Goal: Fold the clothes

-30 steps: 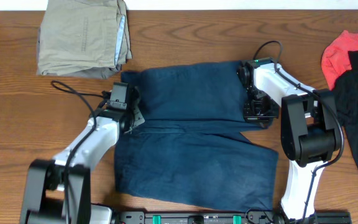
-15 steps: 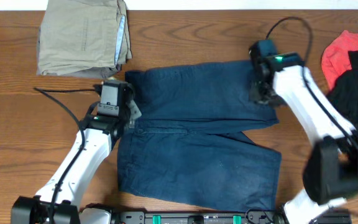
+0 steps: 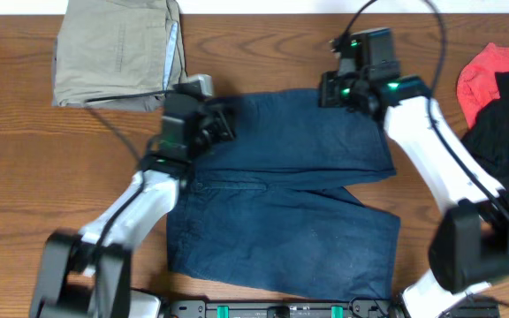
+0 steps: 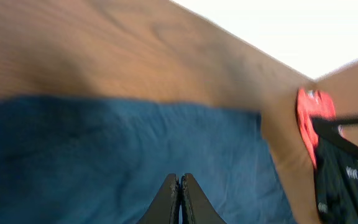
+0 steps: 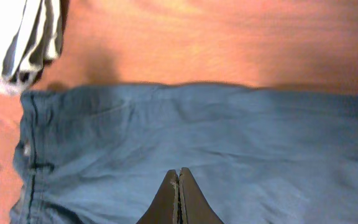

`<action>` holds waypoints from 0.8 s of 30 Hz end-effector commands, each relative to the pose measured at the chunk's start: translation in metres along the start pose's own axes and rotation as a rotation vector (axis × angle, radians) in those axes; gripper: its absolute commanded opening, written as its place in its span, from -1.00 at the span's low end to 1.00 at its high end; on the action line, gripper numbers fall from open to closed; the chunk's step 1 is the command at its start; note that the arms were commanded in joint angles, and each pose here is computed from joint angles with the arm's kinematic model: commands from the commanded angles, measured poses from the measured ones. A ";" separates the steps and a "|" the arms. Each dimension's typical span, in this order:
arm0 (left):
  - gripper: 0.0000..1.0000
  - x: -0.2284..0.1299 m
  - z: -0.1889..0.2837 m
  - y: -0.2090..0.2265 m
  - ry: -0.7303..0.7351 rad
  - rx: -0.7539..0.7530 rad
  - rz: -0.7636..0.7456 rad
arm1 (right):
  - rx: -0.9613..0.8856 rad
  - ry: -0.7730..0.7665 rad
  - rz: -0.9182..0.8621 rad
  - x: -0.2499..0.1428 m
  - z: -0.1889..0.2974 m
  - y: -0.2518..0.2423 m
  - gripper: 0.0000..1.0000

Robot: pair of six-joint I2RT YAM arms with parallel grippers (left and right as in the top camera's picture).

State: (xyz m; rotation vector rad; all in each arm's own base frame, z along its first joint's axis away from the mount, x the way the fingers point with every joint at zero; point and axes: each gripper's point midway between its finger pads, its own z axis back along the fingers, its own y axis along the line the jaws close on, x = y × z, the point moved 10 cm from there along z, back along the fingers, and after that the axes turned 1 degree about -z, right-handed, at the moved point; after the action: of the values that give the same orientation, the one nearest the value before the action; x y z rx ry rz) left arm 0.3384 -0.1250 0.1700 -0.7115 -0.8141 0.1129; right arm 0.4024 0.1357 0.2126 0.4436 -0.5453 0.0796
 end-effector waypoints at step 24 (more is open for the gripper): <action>-0.88 -0.075 -0.088 0.033 0.205 -0.072 0.071 | 0.098 0.272 -0.147 -0.055 -0.115 -0.025 -0.98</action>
State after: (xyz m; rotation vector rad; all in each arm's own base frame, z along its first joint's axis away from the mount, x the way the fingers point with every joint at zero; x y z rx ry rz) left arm 0.3485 -0.1738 0.0648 -0.8338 -0.5958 0.0540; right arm 0.4132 0.1759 0.0907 0.6477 -0.2328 0.0756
